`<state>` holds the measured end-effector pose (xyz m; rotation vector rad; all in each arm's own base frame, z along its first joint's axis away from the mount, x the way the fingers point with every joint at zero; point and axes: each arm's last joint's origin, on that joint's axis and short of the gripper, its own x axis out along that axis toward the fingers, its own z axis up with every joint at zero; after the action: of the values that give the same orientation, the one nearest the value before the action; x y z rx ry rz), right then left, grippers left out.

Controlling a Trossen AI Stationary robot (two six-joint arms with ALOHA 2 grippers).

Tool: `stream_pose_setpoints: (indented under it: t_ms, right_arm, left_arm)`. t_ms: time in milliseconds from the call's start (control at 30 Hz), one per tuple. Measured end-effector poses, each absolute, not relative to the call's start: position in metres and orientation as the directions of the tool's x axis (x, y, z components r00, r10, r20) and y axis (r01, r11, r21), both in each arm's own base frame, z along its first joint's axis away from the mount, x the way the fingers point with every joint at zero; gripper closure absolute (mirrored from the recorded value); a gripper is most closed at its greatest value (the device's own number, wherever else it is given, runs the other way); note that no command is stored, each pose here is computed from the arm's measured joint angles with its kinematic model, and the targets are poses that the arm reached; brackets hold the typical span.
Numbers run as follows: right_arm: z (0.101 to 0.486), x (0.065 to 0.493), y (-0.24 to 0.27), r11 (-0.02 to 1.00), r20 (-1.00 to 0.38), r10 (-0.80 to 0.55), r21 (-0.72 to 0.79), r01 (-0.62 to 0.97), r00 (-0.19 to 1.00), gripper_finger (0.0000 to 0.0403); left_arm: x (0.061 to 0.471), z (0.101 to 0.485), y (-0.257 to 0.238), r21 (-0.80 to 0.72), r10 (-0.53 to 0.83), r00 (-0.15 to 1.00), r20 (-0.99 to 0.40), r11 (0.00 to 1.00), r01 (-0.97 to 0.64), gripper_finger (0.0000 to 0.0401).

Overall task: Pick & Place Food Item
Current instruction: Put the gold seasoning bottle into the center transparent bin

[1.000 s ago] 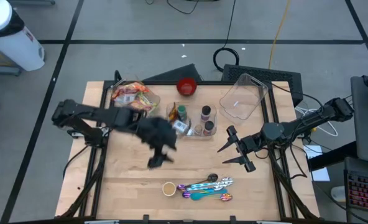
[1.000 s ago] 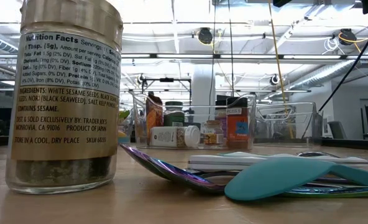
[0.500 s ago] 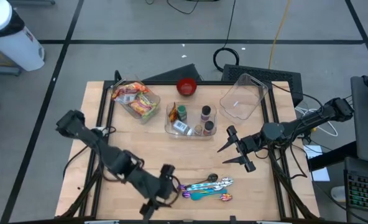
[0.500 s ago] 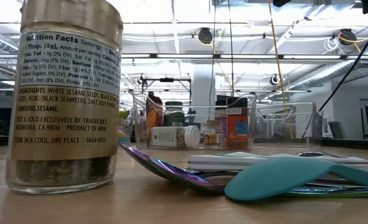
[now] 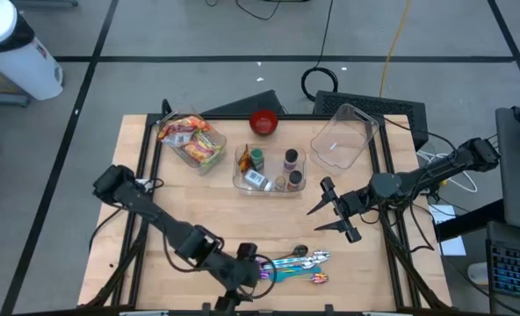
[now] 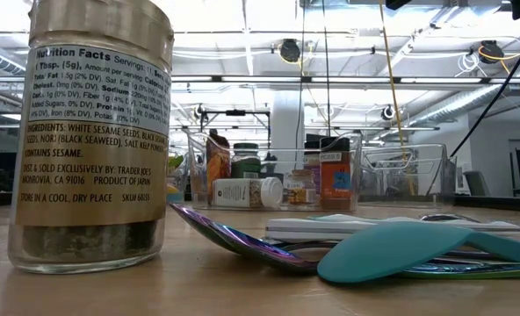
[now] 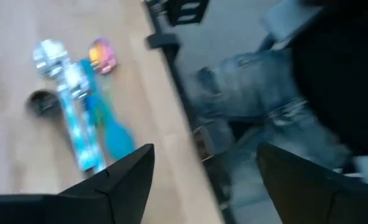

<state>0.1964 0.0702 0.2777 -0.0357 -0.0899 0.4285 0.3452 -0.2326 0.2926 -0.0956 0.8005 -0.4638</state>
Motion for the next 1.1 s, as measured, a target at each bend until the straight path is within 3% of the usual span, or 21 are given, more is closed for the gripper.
stream_pose_setpoints:
  t_ms: [233, 667, 867, 1100]
  right_arm:
    - [0.278, 0.196, 0.070, 0.909, 0.080, 0.416, -0.054, -0.413, 0.906, 0.0206]
    - [0.278, 0.196, 0.070, 0.909, 0.079, 0.416, -0.054, -0.413, 0.906, 0.0206]
    - [0.278, 0.196, 0.070, 0.909, 0.080, 0.416, -0.054, -0.413, 0.906, 0.0206]
    - [0.278, 0.196, 0.070, 0.909, 0.079, 0.416, -0.054, -0.413, 0.906, 0.0206]
  left_arm:
    - [0.345, 0.292, -0.231, -0.285, -0.505, 0.541, -0.673, 0.852, 0.440, 0.0073]
    - [0.326, 0.272, -0.212, -0.032, -0.203, 0.419, -0.885, 0.924, 0.380, 0.0083]
    - [0.326, 0.272, -0.212, -0.021, -0.190, 0.433, -0.881, 0.931, 0.366, 0.0092]
    - [0.330, 0.263, -0.214, -0.029, -0.180, 0.408, -0.895, 0.936, 0.350, 0.0076]
